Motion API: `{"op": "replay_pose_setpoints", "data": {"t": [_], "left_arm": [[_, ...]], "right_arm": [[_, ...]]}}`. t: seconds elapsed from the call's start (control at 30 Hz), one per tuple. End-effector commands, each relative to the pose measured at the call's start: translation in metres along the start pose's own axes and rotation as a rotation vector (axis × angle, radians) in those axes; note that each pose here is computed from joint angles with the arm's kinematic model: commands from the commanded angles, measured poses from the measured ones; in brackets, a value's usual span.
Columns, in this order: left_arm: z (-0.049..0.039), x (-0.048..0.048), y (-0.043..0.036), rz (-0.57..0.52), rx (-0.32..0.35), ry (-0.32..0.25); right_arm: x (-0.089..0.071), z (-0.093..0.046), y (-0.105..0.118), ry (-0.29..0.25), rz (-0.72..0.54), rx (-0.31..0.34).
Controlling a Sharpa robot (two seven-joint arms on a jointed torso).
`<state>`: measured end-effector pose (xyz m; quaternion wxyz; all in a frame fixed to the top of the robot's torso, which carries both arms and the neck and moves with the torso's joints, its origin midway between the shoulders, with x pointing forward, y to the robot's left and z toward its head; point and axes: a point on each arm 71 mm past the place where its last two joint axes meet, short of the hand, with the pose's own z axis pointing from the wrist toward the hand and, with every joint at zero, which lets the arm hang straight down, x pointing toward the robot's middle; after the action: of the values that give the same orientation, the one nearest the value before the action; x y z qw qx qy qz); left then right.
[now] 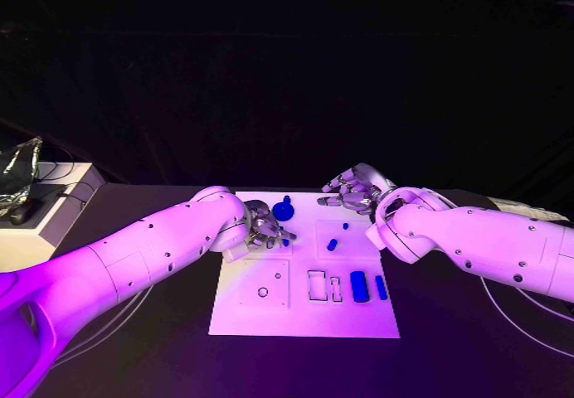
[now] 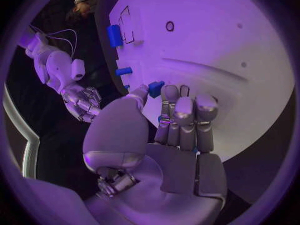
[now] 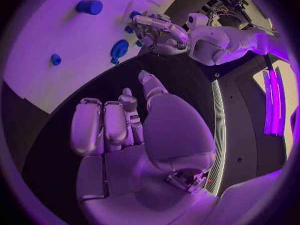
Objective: Assemble the parts on the task board
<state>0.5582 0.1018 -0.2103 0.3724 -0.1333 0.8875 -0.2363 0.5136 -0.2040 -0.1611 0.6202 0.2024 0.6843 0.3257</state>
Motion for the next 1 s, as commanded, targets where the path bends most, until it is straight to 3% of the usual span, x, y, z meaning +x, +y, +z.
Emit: {"op": "replay_pose_setpoints", "data": {"t": [0.03, 0.5, 1.0], "left_arm": [[0.0010, 0.0035, 0.0000, 0.000, 0.006, 0.019], [-0.0013, 0.0031, 0.0010, -0.020, 0.025, 0.019], [-0.0163, -0.0009, 0.0150, -0.100, 0.018, 0.017]], "right_arm": [[0.002, 0.000, 0.000, 0.014, -0.011, -0.008], [0.002, 0.000, -0.001, 0.018, -0.012, -0.005], [0.002, -0.002, -0.006, 0.019, -0.011, 0.004]]}}
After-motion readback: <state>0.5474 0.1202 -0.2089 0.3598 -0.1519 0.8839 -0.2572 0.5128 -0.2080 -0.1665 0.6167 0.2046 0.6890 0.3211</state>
